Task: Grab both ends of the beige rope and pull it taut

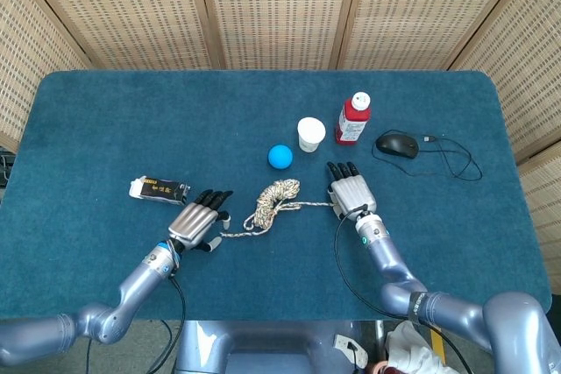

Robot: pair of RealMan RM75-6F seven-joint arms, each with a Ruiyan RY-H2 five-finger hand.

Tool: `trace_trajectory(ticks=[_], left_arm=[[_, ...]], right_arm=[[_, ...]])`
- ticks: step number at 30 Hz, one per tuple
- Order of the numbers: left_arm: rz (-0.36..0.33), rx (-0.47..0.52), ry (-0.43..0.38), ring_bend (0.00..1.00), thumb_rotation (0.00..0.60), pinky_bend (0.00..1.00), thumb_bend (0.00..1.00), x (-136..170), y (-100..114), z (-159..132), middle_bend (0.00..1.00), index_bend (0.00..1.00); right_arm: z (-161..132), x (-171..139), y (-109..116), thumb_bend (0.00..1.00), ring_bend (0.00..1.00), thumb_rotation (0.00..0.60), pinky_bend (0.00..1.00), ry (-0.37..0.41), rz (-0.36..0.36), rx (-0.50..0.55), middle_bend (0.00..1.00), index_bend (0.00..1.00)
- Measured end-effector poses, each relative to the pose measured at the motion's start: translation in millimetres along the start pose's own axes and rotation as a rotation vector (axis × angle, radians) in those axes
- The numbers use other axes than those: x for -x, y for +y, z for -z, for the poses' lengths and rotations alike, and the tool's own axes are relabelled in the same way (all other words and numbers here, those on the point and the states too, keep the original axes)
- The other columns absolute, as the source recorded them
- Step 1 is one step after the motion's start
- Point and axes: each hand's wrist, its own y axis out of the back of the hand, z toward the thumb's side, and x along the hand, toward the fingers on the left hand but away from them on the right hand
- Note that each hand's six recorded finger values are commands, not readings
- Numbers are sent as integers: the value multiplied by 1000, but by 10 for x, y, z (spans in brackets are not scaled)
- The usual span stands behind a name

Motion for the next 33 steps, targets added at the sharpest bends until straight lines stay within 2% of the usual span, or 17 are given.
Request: trace_trajectory(ticks=[17,33], left_arm=[[23,-17,-16,0,600,0,385,-157,-171,-54,0,479],[8,-19,-29,0,600,0,422,-185,-197,-95,0,538]], right_arm=[[-27,25,-33,479,0,600,0,1,-5,-2,0,649],[-8,25,-32,480,0,600,0,-1,-3,-6,0,656]])
